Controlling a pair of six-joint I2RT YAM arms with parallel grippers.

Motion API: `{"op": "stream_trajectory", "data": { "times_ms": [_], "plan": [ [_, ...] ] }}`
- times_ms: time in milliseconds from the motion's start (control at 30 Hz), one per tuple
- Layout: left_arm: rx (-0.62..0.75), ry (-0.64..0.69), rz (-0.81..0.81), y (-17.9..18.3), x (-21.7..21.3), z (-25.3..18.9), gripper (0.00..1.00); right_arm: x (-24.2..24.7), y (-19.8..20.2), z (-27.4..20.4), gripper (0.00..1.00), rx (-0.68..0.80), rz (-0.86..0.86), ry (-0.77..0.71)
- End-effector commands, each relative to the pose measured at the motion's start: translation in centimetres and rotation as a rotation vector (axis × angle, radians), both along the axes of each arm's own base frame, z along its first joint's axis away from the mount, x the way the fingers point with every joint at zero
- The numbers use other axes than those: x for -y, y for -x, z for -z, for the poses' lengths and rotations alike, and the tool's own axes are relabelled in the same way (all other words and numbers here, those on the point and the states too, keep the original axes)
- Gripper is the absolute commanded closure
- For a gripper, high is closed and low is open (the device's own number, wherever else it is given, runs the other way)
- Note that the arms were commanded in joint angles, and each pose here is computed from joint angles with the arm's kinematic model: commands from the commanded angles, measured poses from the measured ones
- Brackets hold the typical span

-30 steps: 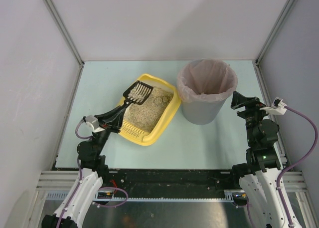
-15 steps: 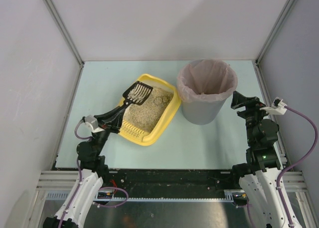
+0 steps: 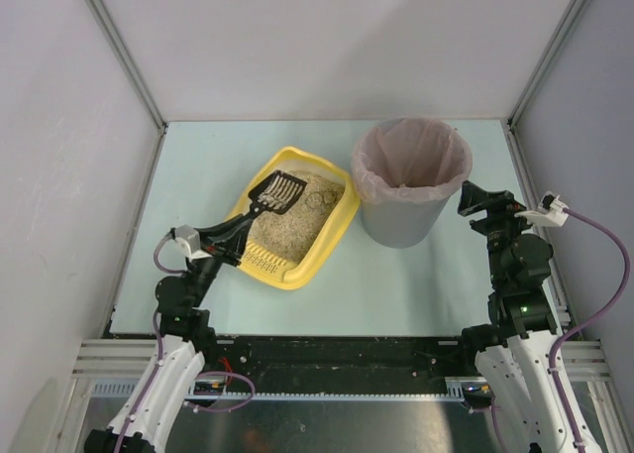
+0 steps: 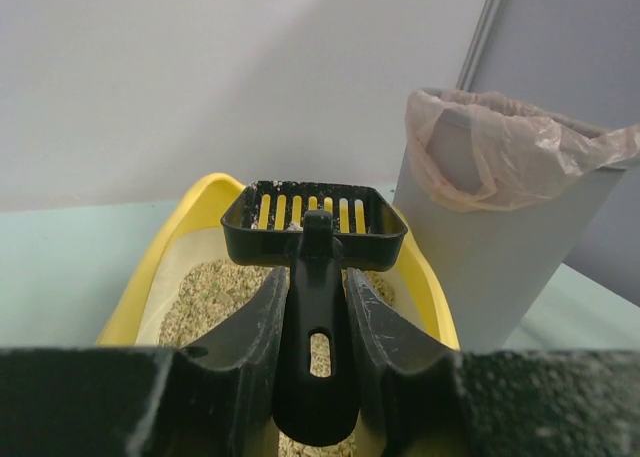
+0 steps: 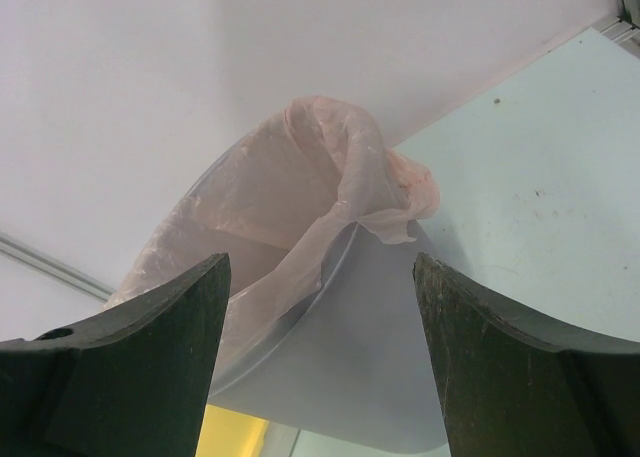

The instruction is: Clean the litter box

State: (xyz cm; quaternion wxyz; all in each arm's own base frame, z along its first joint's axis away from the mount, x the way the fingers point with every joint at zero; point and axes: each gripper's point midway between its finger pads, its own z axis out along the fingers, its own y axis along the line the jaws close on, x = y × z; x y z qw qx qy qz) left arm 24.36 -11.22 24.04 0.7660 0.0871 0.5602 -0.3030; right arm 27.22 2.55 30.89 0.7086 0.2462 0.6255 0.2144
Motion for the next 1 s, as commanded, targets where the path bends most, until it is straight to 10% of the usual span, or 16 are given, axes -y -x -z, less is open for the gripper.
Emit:
{"op": "stream_trajectory", "data": {
  "times_ms": [0, 967],
  "plan": [
    [-0.141, 0.006, -0.06, -0.4, -0.9, 6.4, 1.0, 0.2, -0.2, -0.5, 0.21, 0.015, 0.013, 0.006],
    [-0.148, -0.101, -0.018, -0.6, 0.6, 6.4, 1.0, 0.3, 0.2, -0.9, 0.21, 0.033, 0.015, -0.005]
  ]
}}
